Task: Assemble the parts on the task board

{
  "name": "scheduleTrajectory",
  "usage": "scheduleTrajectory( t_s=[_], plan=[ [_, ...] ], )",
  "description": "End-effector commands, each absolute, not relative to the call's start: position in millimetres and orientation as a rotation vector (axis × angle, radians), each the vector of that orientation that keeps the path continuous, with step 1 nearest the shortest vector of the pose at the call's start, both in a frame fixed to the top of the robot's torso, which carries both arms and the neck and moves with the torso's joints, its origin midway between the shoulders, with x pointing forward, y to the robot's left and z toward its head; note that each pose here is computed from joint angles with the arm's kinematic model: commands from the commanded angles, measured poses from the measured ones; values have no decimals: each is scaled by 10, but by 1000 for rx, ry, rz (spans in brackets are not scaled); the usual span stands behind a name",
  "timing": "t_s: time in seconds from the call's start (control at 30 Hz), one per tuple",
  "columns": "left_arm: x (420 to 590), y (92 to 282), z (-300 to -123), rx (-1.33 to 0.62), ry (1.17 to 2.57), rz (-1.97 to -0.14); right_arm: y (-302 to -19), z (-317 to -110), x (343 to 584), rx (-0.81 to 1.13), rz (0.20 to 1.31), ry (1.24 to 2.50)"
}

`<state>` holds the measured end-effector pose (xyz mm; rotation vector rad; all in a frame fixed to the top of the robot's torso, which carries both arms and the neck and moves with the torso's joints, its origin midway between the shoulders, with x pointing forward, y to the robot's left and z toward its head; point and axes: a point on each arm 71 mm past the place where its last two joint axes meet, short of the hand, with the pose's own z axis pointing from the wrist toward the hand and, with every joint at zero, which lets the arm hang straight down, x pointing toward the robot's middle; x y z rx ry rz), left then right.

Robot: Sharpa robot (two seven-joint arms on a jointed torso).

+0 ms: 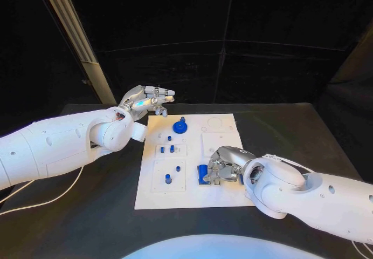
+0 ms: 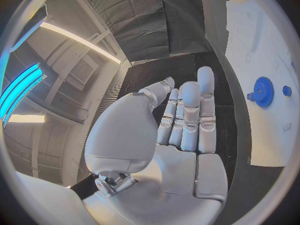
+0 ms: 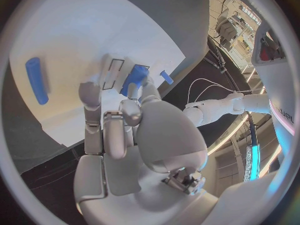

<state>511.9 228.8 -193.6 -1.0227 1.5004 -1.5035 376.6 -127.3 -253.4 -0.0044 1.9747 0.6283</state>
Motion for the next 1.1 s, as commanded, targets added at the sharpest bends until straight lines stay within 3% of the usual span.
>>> scheduleTrajectory(
  t_s=[0.03, 0.67, 0.9, 1.1],
  plan=[
    [5118, 2278, -1927, -1020, 1507, -1516, -1259, -2572, 3749, -30, 635, 1988],
    [5118, 2282, -1931, -1022, 1512, -1515, -1352, -2554, 3758, 34, 700, 1966],
    [5119, 2298, -1933, -1024, 1511, -1511, -1727, -2460, 3751, 197, 785, 1934],
    [5121, 2302, -1935, -1025, 1513, -1510, -2162, -2392, 3770, 266, 726, 1951]
  ],
)
